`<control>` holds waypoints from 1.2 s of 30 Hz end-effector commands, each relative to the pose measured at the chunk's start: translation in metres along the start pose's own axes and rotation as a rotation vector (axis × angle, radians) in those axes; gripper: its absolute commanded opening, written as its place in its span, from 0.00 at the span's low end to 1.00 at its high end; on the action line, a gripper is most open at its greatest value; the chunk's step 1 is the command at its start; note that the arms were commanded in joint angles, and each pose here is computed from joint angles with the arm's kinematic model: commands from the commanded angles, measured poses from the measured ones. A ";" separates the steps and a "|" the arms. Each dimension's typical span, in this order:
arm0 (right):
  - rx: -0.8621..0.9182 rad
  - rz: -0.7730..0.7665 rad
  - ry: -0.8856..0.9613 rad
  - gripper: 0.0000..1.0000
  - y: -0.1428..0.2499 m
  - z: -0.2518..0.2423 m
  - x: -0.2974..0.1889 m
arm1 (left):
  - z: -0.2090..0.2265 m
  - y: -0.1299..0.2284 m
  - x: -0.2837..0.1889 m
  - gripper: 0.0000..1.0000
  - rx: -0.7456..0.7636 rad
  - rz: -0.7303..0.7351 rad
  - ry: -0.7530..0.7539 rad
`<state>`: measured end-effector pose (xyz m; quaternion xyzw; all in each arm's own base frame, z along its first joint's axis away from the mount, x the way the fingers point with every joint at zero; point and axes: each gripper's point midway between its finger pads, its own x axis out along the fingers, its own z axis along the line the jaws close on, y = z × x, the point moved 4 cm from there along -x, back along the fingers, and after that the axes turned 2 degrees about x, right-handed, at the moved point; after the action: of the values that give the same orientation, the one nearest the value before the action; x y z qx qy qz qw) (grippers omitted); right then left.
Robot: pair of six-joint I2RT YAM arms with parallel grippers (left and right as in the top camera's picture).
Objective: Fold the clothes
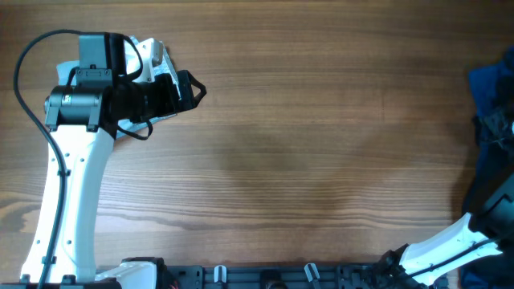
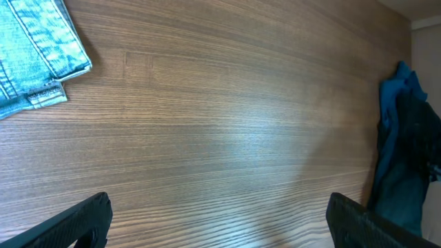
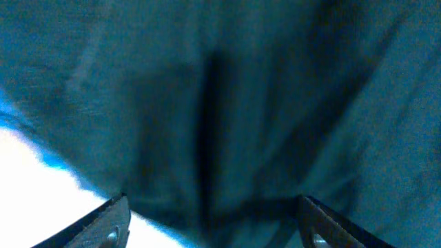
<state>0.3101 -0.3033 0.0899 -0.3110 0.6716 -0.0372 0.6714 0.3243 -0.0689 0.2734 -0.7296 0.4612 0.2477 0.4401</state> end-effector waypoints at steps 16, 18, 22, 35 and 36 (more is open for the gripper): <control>0.065 -0.073 -0.431 0.04 -0.036 0.023 -0.092 | -0.006 -0.005 -0.004 1.00 0.037 -0.016 0.014; 0.036 -0.090 -0.549 0.04 -0.034 0.037 -0.124 | -0.001 -0.006 -0.004 1.00 0.036 -0.025 -0.024; -0.115 -0.067 -0.732 0.04 0.002 0.089 -0.183 | 0.009 -0.006 -0.005 1.00 0.031 -0.030 -0.091; -0.148 -0.135 -0.267 0.85 0.028 0.071 -0.164 | 0.003 0.007 -0.021 1.00 0.029 -0.027 -0.091; -0.089 -0.093 -0.216 0.87 0.022 0.049 -0.149 | 0.003 0.007 -0.021 1.00 0.029 -0.027 -0.091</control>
<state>0.3676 -0.1376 0.2164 -0.4146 0.4997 0.0829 0.7560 0.3104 -0.0574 0.2726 -0.7160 0.4421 0.2857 0.4586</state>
